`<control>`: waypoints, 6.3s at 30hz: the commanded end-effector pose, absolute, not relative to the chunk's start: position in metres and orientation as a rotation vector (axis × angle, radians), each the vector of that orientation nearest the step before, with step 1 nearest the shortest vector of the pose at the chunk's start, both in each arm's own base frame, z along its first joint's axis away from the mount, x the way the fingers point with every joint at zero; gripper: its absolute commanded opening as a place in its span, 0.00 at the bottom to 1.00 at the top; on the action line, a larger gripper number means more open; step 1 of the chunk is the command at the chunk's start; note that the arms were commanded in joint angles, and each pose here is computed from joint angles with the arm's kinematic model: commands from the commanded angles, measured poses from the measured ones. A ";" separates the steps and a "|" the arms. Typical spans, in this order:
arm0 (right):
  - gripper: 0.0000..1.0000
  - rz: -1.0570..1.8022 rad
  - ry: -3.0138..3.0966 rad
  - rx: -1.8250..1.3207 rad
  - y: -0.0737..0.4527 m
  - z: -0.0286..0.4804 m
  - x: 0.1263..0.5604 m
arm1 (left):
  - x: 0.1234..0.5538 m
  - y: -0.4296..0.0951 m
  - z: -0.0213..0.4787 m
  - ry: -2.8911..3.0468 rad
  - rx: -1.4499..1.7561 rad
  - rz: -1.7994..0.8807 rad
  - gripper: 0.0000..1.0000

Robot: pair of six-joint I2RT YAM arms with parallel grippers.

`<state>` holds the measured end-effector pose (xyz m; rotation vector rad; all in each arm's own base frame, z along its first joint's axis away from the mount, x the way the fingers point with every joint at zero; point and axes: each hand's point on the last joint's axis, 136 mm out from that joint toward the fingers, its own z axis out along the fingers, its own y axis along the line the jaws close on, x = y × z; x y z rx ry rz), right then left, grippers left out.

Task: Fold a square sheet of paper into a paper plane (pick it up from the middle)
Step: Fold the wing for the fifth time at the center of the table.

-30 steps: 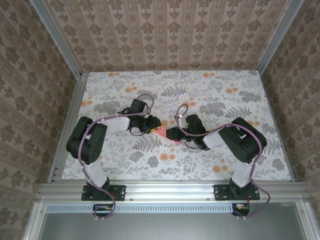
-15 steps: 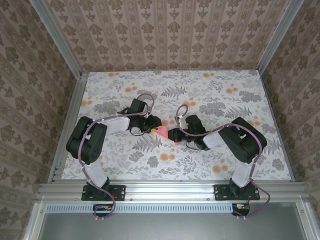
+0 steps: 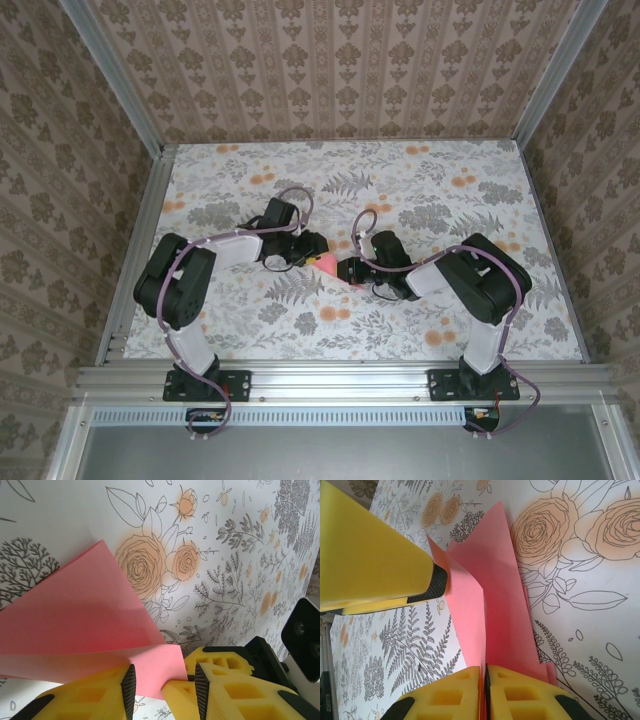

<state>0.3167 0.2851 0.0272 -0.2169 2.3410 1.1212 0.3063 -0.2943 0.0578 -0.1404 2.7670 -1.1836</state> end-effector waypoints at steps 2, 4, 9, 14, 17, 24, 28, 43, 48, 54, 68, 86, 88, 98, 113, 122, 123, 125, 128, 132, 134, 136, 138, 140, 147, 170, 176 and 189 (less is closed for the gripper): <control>0.14 1.088 2.426 -0.175 0.280 0.011 0.316 | 0.309 -0.302 0.071 2.725 -0.072 -1.213 0.39; 0.14 1.079 2.441 -0.169 0.280 0.009 0.316 | 0.309 -0.302 0.070 2.729 -0.075 -1.213 0.39; 0.13 1.054 2.487 -0.154 0.279 0.005 0.317 | 0.310 -0.303 0.067 2.737 -0.070 -1.207 0.39; 0.13 1.032 2.531 -0.126 0.277 0.001 0.318 | 0.311 -0.304 0.063 2.748 -0.071 -1.206 0.38; 0.13 1.033 2.557 -0.096 0.276 -0.001 0.319 | 0.311 -0.304 0.062 2.747 -0.070 -1.204 0.38; 0.13 1.049 2.591 -0.024 0.272 -0.004 0.322 | 0.309 -0.303 0.059 2.751 -0.062 -1.210 0.38; 0.13 1.047 2.608 -0.011 0.272 -0.004 0.322 | 0.309 -0.303 0.056 2.758 -0.065 -1.200 0.38; 0.13 1.042 2.657 0.001 0.271 -0.012 0.319 | 0.313 -0.301 0.037 2.800 -0.089 -1.144 0.36; 0.13 1.044 2.669 -0.007 0.271 -0.013 0.317 | 0.313 -0.297 0.030 2.820 -0.103 -1.115 0.35; 0.18 1.080 2.654 -0.049 0.274 0.002 0.318 | 0.311 -0.291 0.021 2.859 -0.132 -1.067 0.34; 0.32 1.162 2.604 -0.265 0.269 0.051 0.302 | 0.309 -0.286 0.009 2.912 -0.228 -1.066 0.33; 0.27 1.109 2.675 -0.295 0.263 0.020 0.295 | 0.310 -0.290 0.015 2.914 -0.196 -1.092 0.33; 0.26 1.107 2.673 -0.291 0.262 0.018 0.296 | 0.310 -0.290 0.016 2.913 -0.192 -1.093 0.33; 0.12 1.108 2.693 -0.225 0.254 0.006 0.296 | 0.314 -0.295 0.026 2.892 -0.154 -1.115 0.34; 0.00 1.253 2.656 0.008 0.248 0.000 0.305 | 0.328 -0.308 0.072 2.686 0.021 -1.236 0.49; 0.00 1.239 2.683 0.069 0.243 -0.005 0.303 | 0.326 -0.311 0.060 2.706 0.025 -1.236 0.50; 0.00 1.237 2.686 0.076 0.241 -0.006 0.303 | 0.327 -0.310 0.058 2.710 0.028 -1.228 0.50; 0.00 1.236 2.693 0.082 0.241 -0.006 0.303 | 0.328 -0.310 0.055 2.718 0.033 -1.215 0.49; 0.00 1.232 2.705 0.089 0.240 -0.008 0.301 | 0.329 -0.307 0.046 2.738 0.041 -1.189 0.49; 0.00 1.232 2.718 0.089 0.240 -0.010 0.299 | 0.333 -0.304 0.037 2.750 0.053 -1.166 0.48; 0.00 1.237 2.718 0.085 0.240 -0.010 0.298 | 0.336 -0.304 0.034 2.752 0.063 -1.163 0.48; 0.00 1.238 2.723 0.086 0.240 -0.010 0.298 | 0.339 -0.304 0.031 2.758 0.071 -1.159 0.48; 0.00 1.235 2.729 0.084 0.240 -0.011 0.296 | 0.339 -0.303 0.027 2.773 0.069 -1.140 0.48; 0.00 1.232 2.734 0.081 0.239 -0.011 0.296 | 0.338 -0.301 0.022 2.799 0.060 -1.114 0.47; 0.06 1.237 2.718 0.018 0.241 0.003 0.296 | 0.331 -0.287 0.004 2.908 0.008 -0.994 0.44; 0.05 1.138 2.861 -0.079 0.226 -0.004 0.265 | 0.326 -0.278 -0.010 2.997 -0.060 -0.902 0.42; 0.10 1.100 2.822 -0.115 0.227 0.018 0.275 | 0.326 -0.278 -0.012 3.009 -0.068 -0.898 0.42; 0.22 0.984 2.679 -0.305 0.261 0.069 0.297 | 0.323 -0.282 -0.015 3.027 -0.045 -0.911 0.40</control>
